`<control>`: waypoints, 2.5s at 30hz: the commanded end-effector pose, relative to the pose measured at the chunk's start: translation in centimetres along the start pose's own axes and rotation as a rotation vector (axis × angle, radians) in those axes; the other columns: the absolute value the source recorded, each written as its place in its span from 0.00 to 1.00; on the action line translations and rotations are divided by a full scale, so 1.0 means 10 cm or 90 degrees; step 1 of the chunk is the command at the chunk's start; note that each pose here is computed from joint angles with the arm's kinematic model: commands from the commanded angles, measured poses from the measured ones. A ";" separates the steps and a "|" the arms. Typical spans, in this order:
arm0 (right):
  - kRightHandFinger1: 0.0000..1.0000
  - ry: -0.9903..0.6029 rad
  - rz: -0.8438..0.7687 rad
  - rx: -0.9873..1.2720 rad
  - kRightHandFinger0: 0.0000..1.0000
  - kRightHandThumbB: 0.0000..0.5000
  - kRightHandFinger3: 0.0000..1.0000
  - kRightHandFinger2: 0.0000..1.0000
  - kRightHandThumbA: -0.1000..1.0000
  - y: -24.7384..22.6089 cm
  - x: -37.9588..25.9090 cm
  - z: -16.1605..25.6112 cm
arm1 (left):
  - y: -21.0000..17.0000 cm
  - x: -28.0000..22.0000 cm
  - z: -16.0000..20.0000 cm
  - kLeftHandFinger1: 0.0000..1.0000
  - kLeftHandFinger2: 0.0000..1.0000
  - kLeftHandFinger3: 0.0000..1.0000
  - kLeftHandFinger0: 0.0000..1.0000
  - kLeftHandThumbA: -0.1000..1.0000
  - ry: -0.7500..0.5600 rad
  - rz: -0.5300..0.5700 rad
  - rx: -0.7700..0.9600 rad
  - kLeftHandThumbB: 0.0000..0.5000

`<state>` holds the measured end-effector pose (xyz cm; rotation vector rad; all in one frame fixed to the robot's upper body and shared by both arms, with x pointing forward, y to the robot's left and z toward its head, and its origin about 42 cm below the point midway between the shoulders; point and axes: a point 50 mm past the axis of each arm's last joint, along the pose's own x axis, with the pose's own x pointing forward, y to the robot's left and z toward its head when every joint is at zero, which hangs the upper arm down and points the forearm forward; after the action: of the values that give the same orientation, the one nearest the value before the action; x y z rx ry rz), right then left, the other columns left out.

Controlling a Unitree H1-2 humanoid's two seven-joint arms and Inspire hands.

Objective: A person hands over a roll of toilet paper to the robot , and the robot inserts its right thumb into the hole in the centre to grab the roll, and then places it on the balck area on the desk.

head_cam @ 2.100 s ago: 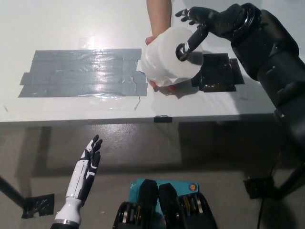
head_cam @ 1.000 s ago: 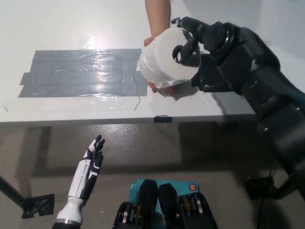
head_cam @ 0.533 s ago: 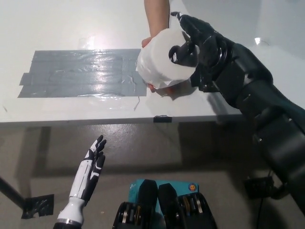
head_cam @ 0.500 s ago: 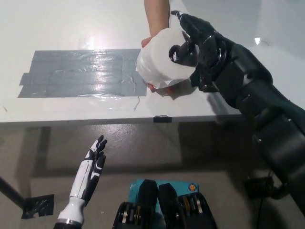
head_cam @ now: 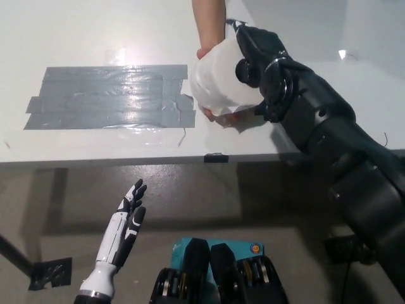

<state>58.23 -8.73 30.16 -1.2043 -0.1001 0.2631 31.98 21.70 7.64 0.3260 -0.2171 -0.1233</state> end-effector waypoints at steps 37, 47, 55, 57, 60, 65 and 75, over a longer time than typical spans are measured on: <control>0.11 0.009 0.117 1.173 0.00 0.41 0.98 0.67 0.00 -0.52 -0.07 -0.60 | 0.12 0.29 0.16 1.00 1.00 1.00 1.00 1.00 -0.068 0.020 0.009 0.19; 0.10 -0.053 0.087 1.150 0.00 0.23 0.85 0.69 0.00 -1.08 -0.14 -0.84 | 0.14 0.29 0.14 1.00 1.00 1.00 1.00 1.00 -0.069 0.020 0.014 0.19; 0.37 -0.058 0.061 1.074 0.00 0.19 1.00 0.96 0.00 -1.37 -0.25 -1.14 | 0.14 0.24 0.12 1.00 1.00 1.00 1.00 1.00 -0.064 0.020 0.013 0.21; 0.38 -0.032 0.065 1.040 0.00 0.16 1.00 1.00 0.00 -1.46 -0.30 -1.23 | 0.14 0.24 0.12 1.00 1.00 1.00 1.00 1.00 -0.062 0.021 0.013 0.23; 0.41 -0.012 0.066 0.948 0.00 0.12 0.91 1.00 0.00 -1.57 -0.34 -1.30 | 0.15 0.25 0.11 1.00 1.00 1.00 1.00 1.00 -0.066 0.022 0.016 0.20; 0.55 0.032 0.058 0.800 0.00 0.16 1.00 1.00 0.00 -1.67 -0.40 -1.44 | 0.15 0.25 0.12 1.00 1.00 1.00 1.00 1.00 -0.067 0.022 0.015 0.19; 0.72 0.112 0.055 0.402 0.25 0.27 1.00 1.00 0.00 -1.57 -0.41 -1.56 | 0.14 0.21 0.09 1.00 1.00 1.00 1.00 1.00 -0.059 0.021 0.013 0.19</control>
<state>59.40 -28.97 34.46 -0.3787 0.3344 0.2363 33.97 21.90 8.81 0.3414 -0.2672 -0.1348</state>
